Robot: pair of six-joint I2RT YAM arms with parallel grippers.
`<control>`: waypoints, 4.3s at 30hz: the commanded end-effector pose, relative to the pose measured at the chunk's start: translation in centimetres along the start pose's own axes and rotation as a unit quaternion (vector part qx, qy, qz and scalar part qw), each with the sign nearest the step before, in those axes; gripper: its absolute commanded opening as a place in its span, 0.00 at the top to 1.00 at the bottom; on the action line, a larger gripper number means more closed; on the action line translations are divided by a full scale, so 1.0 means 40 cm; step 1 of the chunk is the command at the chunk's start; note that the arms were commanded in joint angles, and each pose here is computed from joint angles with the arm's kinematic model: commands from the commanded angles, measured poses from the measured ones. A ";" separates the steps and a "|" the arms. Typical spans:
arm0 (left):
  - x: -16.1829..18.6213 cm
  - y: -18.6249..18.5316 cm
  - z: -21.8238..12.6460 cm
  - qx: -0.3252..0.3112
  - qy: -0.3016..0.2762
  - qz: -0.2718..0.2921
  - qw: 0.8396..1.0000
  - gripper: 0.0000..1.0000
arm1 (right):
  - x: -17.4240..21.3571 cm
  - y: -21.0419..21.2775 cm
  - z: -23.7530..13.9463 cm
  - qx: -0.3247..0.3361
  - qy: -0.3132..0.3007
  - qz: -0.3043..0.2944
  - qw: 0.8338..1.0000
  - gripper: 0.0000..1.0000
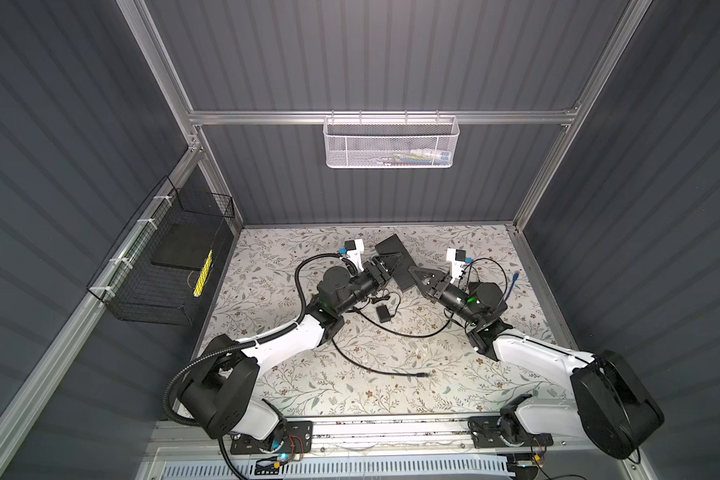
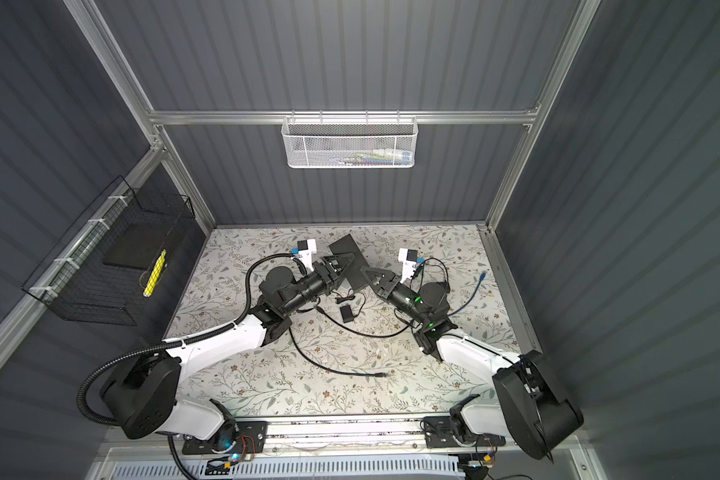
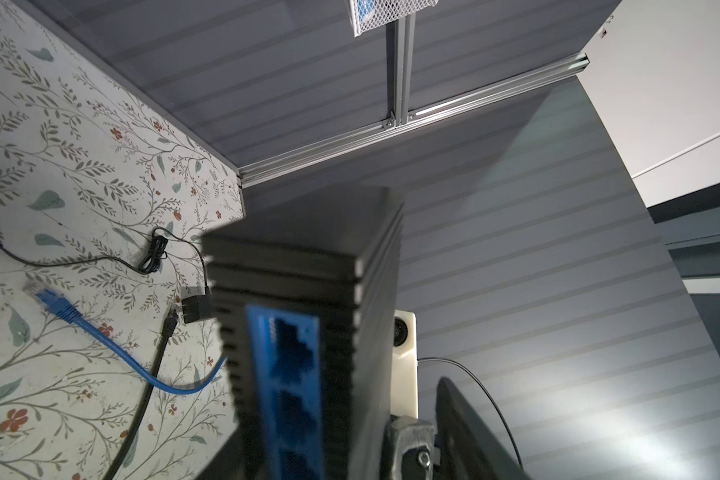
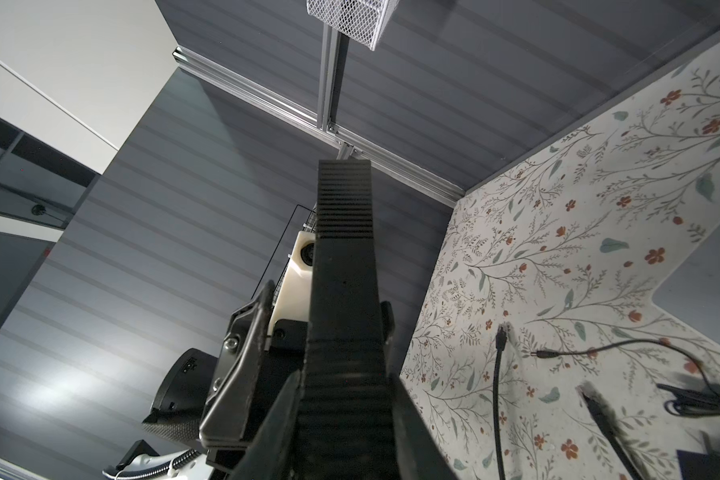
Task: Insert the plug into the switch port
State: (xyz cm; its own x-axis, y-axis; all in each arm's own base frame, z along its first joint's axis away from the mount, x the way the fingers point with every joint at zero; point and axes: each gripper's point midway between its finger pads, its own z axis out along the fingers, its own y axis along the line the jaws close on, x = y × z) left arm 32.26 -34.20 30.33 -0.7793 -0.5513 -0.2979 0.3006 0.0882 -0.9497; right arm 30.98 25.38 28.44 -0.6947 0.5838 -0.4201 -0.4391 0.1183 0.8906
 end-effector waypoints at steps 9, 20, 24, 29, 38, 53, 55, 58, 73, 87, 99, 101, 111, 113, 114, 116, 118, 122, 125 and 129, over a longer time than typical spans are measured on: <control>-0.011 -0.037 0.016 0.030 -0.006 0.011 0.999 0.59 | -0.003 0.066 0.012 -0.056 -0.002 -0.012 0.998 0.92; 0.001 -0.041 0.008 0.030 0.006 0.012 0.999 0.78 | 0.000 0.053 0.019 -0.047 0.005 -0.010 0.999 0.87; 0.014 -0.044 0.011 0.031 0.023 0.011 0.999 0.87 | 0.000 0.046 0.031 -0.042 0.015 -0.008 0.999 0.86; 0.032 -0.027 0.005 0.005 0.045 0.014 0.999 0.76 | 0.002 0.048 0.048 -0.044 0.031 -0.007 0.999 0.87; 0.053 -0.040 0.005 0.002 0.076 0.024 0.997 0.85 | 0.011 0.036 0.057 -0.021 0.061 -0.020 0.998 0.85; -0.055 -0.010 -0.086 -0.043 0.019 0.045 0.998 1.00 | 0.061 -0.039 -0.026 0.057 0.124 -0.071 0.988 0.31; -0.078 -0.001 -0.106 -0.055 0.009 0.048 0.997 1.00 | 0.071 -0.051 -0.046 0.075 0.134 -0.087 0.984 0.28; -0.113 0.016 -0.151 -0.078 -0.009 0.054 0.995 1.00 | 0.087 -0.070 -0.068 0.105 0.156 -0.122 0.974 0.26; -0.226 0.113 -0.449 -0.293 -0.132 0.094 0.942 1.00 | 0.206 -0.287 0.046 0.217 0.394 -0.302 0.840 0.35; -0.200 0.127 -0.590 -0.363 -0.172 0.092 0.911 1.00 | 0.247 -0.517 0.188 0.299 0.511 -0.367 0.717 0.48; -0.181 0.127 -0.594 -0.350 -0.166 0.087 0.918 1.00 | 0.232 -0.589 0.166 0.361 0.516 -0.395 0.669 0.54; -0.182 0.128 -0.589 -0.346 -0.166 0.086 0.920 1.00 | 0.230 -0.600 0.158 0.366 0.516 -0.400 0.663 0.54; -0.176 0.138 -0.598 -0.343 -0.173 0.080 0.920 1.00 | 0.251 -0.621 0.163 0.353 0.528 -0.402 0.660 0.55; -0.176 0.140 -0.597 -0.343 -0.172 0.080 0.920 1.00 | 0.259 -0.627 0.159 0.352 0.536 -0.399 0.656 0.55; -0.176 0.139 -0.597 -0.343 -0.172 0.080 0.920 1.00 | 0.259 -0.630 0.158 0.353 0.537 -0.398 0.654 0.55; -0.177 0.139 -0.598 -0.344 -0.173 0.081 0.919 1.00 | 0.263 -0.631 0.159 0.351 0.538 -0.398 0.655 0.55; -0.180 0.133 -0.598 -0.342 -0.175 0.084 0.919 1.00 | 0.265 -0.633 0.159 0.350 0.539 -0.398 0.654 0.55; -0.189 0.115 -0.602 -0.344 -0.179 0.095 0.917 1.00 | 0.265 -0.640 0.161 0.349 0.542 -0.400 0.651 0.57; -0.194 0.097 -0.608 -0.344 -0.182 0.103 0.915 1.00 | 0.266 -0.647 0.164 0.349 0.546 -0.399 0.649 0.58; -0.200 0.077 -0.618 -0.342 -0.191 0.108 0.914 1.00 | 0.272 -0.654 0.164 0.348 0.551 -0.397 0.647 0.60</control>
State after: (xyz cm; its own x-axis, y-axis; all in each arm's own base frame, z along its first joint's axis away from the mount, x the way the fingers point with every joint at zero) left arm 25.83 -9.66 24.07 -0.5153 -0.6878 -0.5112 -0.1450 0.6579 -0.7390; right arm 39.21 33.96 2.40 -0.5641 -0.7453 -0.3554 -0.7999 0.6001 0.0113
